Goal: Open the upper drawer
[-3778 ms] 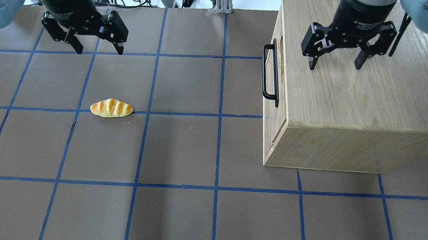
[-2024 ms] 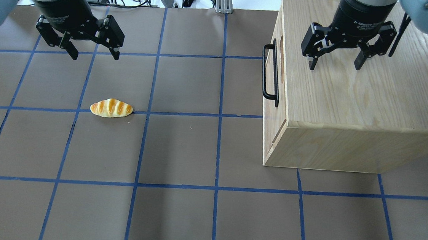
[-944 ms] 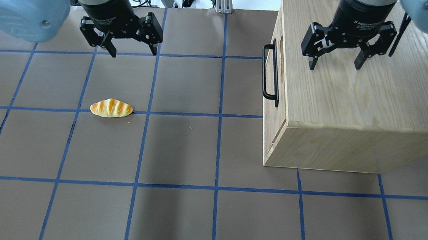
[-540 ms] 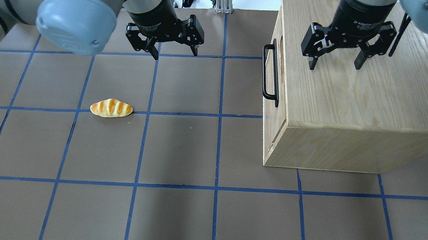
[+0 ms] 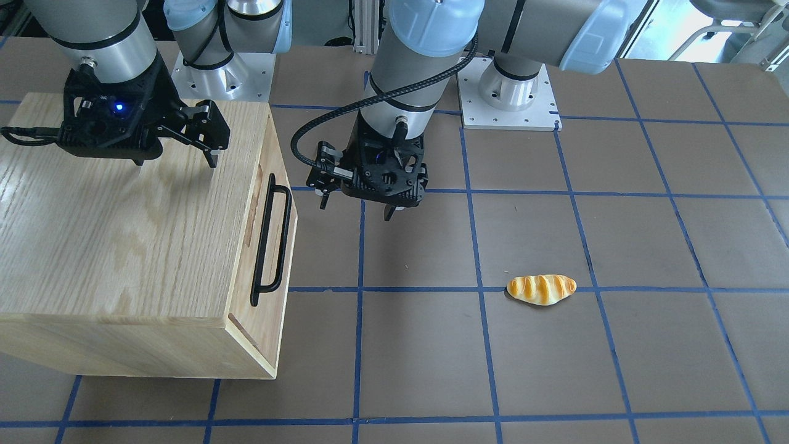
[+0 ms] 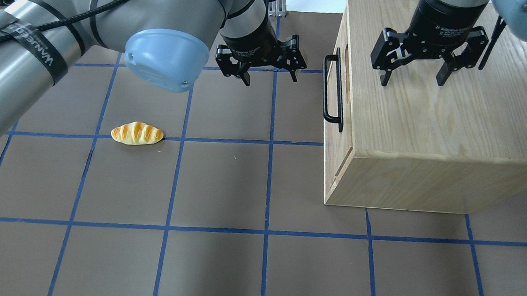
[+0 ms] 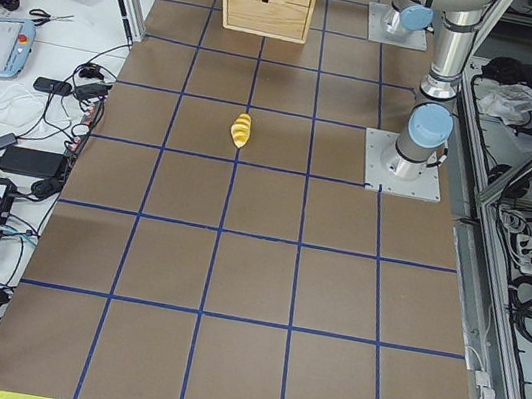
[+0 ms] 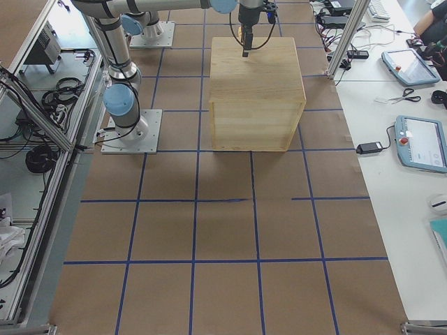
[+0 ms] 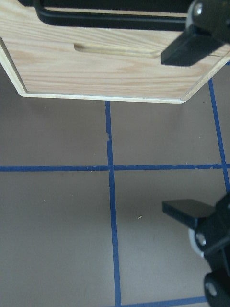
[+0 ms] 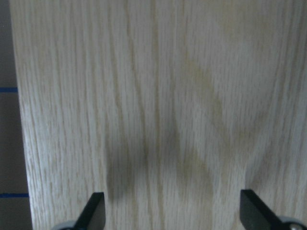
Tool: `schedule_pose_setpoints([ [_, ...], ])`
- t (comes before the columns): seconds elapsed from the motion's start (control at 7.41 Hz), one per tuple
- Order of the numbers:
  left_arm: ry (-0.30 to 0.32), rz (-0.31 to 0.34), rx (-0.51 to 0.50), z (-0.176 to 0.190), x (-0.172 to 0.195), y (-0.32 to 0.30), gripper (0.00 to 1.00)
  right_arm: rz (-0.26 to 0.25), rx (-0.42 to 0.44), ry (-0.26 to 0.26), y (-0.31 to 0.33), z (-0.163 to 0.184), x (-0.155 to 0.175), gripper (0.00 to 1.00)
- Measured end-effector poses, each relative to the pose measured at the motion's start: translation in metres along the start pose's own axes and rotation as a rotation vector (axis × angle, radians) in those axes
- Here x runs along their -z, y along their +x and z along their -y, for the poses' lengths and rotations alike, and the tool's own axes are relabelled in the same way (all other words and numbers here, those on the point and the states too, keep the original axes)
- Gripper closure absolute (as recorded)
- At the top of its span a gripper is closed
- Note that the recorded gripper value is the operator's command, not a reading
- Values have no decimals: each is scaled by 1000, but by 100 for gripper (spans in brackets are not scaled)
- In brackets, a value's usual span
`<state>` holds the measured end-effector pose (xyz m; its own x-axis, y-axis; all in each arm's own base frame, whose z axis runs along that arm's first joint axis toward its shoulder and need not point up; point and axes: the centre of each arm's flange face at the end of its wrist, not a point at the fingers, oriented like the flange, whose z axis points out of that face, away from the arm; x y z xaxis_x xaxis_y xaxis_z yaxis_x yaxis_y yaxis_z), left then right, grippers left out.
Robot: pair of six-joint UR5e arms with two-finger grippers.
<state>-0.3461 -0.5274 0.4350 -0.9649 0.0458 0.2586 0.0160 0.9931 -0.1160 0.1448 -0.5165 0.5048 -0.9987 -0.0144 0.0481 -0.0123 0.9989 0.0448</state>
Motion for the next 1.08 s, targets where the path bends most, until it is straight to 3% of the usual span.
schedule_pose_setpoints([
  [0.4,3,-54,-16,-1,-20,22,0,0,0,0,0,0,0,0],
  [1.08,12,-66,-28,4,-44,33,0,0,0,0,0,0,0,0],
])
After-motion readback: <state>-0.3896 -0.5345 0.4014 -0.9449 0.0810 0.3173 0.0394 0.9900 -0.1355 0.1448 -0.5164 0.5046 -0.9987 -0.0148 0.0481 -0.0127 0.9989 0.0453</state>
